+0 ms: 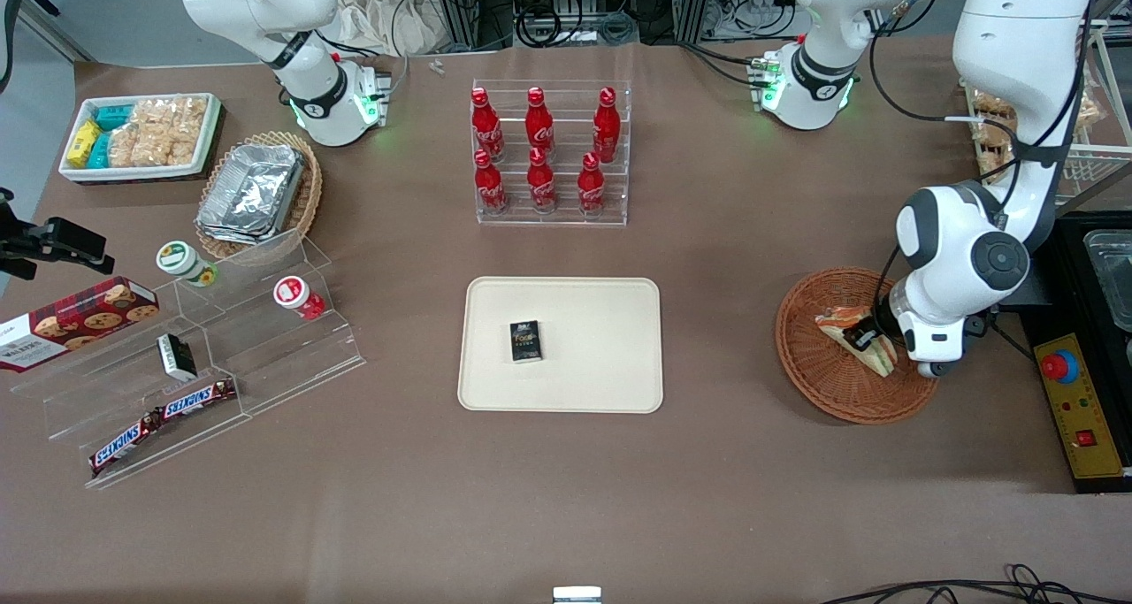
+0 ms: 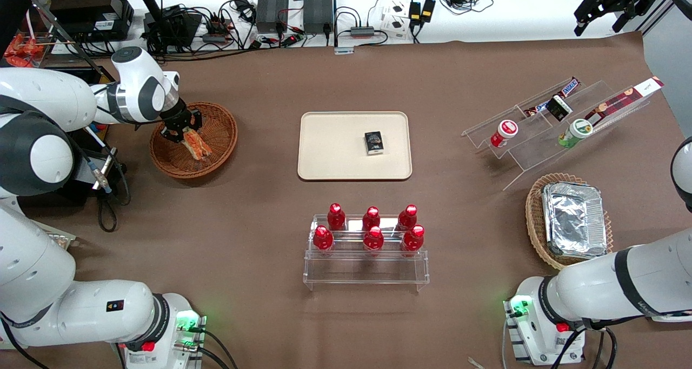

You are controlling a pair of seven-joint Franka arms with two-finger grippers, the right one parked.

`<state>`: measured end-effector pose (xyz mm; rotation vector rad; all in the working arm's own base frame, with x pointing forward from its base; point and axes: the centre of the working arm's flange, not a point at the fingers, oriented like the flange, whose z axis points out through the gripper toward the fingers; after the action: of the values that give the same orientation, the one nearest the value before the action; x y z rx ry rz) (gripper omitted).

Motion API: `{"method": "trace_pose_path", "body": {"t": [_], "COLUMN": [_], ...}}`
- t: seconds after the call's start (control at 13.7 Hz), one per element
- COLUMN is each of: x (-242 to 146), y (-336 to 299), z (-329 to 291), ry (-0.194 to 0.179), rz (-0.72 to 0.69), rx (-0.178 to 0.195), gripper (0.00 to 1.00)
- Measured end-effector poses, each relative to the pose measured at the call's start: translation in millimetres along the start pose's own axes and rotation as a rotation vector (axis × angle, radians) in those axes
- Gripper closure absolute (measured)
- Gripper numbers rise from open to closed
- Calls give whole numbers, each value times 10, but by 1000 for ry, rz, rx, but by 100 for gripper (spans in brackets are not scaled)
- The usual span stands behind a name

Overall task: Place sandwich from basket to tray
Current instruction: 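Close the left gripper on the wrapped sandwich and lift it, then carry the sandwich with the left gripper over the cream tray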

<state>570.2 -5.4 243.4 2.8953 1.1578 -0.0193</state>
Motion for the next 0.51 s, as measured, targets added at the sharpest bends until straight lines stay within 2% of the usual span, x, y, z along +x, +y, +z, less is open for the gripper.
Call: {"method": "trace_pose_path", "body": {"t": [0.22,0.51], "x": [-16,-271], "y": [70,346], "z": [-399,-1292], "ry": [13,-1], "rz": [18,94], "rx": [-1,18], "gripper": [77,77]}}
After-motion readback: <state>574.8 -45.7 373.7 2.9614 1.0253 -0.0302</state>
